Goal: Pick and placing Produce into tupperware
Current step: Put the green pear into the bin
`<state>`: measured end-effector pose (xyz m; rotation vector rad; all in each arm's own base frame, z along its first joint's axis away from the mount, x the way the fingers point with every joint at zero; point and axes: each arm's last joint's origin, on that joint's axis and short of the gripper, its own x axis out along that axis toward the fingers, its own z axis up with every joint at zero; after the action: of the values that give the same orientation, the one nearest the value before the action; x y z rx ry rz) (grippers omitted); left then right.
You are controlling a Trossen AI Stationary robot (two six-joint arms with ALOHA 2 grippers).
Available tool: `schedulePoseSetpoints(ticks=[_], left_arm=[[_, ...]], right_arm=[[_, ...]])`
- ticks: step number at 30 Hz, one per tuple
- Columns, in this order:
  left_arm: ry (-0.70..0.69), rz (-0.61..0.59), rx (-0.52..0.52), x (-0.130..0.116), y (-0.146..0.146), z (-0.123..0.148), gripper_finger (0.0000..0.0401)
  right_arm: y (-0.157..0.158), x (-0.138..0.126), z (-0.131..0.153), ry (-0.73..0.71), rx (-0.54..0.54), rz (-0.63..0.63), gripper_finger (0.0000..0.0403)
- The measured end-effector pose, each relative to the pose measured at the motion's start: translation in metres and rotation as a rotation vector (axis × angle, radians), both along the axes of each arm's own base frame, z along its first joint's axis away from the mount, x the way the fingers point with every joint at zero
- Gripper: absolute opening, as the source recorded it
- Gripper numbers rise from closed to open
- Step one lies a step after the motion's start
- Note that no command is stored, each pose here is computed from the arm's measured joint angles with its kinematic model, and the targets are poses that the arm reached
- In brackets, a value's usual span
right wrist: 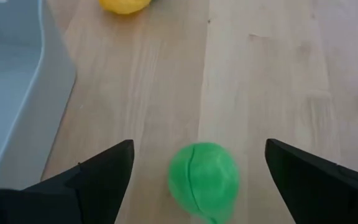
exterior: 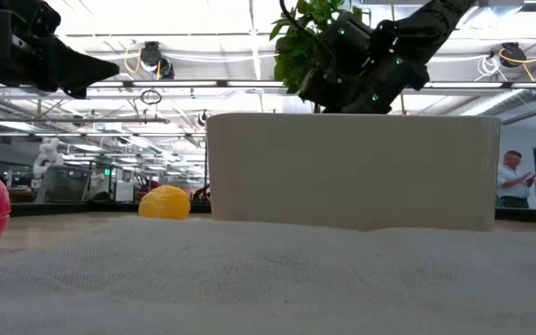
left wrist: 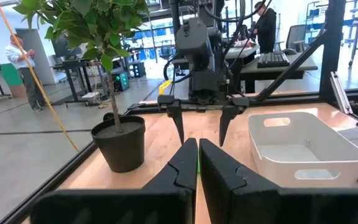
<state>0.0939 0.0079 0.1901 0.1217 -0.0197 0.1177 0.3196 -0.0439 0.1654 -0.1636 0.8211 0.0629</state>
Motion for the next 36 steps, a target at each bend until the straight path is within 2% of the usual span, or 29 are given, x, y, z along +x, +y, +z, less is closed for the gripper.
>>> schedulePoseSetpoints(ticks=[10, 24, 29, 36], left_arm=[[0.0, 0.0, 0.004, 0.0, 0.0, 0.0, 0.0021], [0.0, 0.0, 0.005, 0.0, 0.0, 0.0, 0.0021], [0.001, 0.001, 0.005, 0.0, 0.0, 0.0, 0.0021], [0.002, 0.0, 0.006, 0.0, 0.0, 0.0, 0.0021]], right_arm=[[-0.006, -0.001, -0.002, 0.011, 0.003, -0.021, 0.0354], [-0.009, 0.007, -0.036, 0.088, 0.01, -0.007, 0.0354], [-0.009, 0.008, -0.038, 0.088, 0.006, 0.004, 0.0354], [-0.009, 0.008, -0.037, 0.081, 0.006, 0.01, 0.0331]])
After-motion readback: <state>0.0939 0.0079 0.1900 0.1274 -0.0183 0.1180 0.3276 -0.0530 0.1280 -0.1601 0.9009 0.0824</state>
